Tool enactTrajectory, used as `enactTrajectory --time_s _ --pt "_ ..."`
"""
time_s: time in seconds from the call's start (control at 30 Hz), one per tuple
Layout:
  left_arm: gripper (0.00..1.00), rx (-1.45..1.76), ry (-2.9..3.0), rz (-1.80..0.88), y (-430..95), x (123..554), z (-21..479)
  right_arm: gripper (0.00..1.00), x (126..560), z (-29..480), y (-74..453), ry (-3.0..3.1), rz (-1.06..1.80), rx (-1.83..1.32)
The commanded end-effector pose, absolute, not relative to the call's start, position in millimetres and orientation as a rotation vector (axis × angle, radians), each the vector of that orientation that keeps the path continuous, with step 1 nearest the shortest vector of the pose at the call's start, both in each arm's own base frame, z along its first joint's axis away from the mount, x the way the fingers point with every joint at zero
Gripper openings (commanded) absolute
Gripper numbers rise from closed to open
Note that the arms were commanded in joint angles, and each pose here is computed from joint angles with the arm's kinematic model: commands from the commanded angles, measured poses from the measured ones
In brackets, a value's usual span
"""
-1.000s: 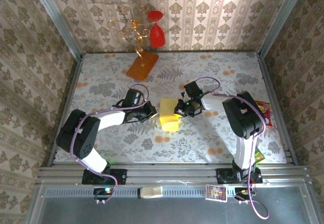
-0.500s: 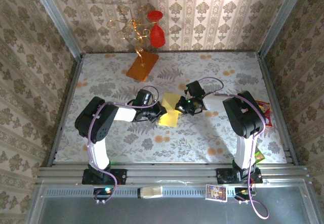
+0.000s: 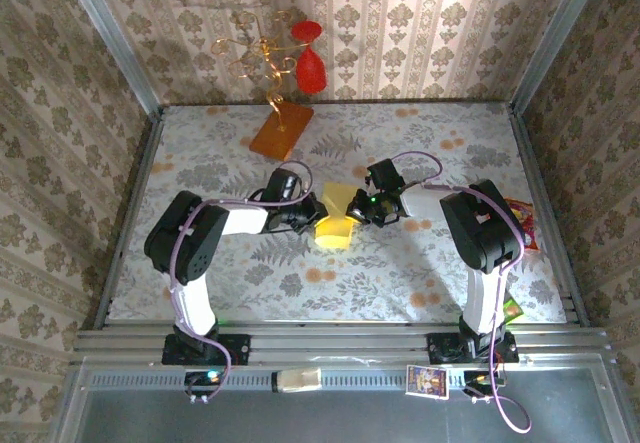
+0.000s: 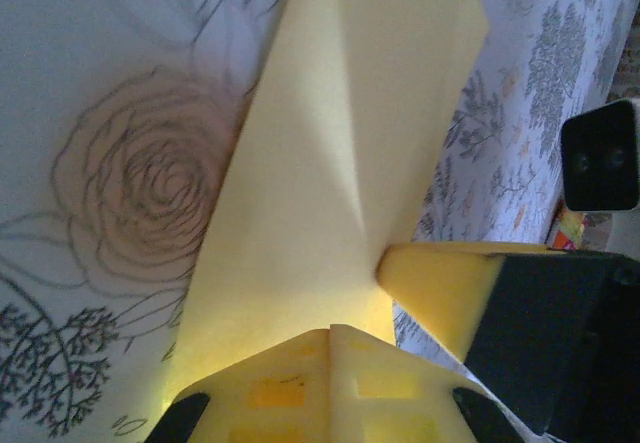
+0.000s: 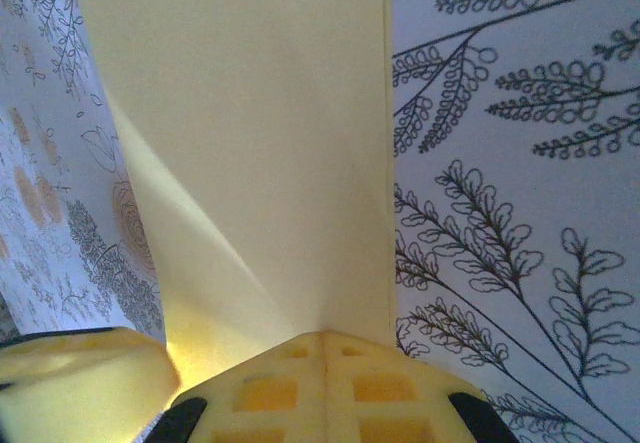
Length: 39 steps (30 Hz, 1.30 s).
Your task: Fold a paper plane with a square sheet of paper (pick it up from the middle)
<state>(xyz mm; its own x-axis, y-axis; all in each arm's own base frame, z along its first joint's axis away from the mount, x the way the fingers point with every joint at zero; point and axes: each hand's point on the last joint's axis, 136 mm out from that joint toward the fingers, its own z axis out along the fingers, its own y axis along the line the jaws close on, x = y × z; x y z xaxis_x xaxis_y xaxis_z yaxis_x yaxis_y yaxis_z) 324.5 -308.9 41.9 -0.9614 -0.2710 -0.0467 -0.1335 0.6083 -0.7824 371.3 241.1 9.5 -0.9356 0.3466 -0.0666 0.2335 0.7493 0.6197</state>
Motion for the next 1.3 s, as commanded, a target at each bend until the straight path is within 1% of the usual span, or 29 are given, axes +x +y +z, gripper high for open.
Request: enactTrajectory --time_s 0.0,0.17,0.27,0.4,0.6,0.7,0.77,0.83,1.0,1.1,1.27 --pt "0.00 -0.250 2.687 -1.178 -305 331 47 0.05 324 -70 178 2.998 0.470 0.655" --pt "0.00 -0.223 2.714 -1.184 -317 332 37 0.05 322 -72 178 3.010 0.467 0.654" --pt "0.00 -0.221 2.741 -1.142 -317 329 29 0.05 322 -73 178 3.012 0.463 0.652" --pt "0.00 -0.287 2.771 -1.078 -301 323 11 0.05 322 -73 177 3.013 0.453 0.650" --pt "0.00 -0.423 2.799 -1.046 -272 301 -10 0.05 321 -76 172 3.020 0.418 0.643" --pt "0.00 -0.459 2.804 -0.991 -253 293 -11 0.05 321 -76 172 3.021 0.416 0.635" --pt "0.00 -0.422 2.794 -0.984 -250 292 -1 0.05 321 -75 172 3.022 0.413 0.631" --pt "0.00 -0.340 2.771 -0.979 -255 292 17 0.05 321 -75 171 3.022 0.408 0.626" --pt "0.00 -0.161 2.698 -1.035 -289 296 59 0.05 319 -77 170 3.026 0.397 0.622" --pt "0.00 -0.153 2.693 -1.086 -305 299 57 0.05 317 -78 169 3.029 0.394 0.626" --pt "0.00 -0.207 2.751 -1.092 -309 297 32 0.05 316 -79 168 3.030 0.393 0.630"
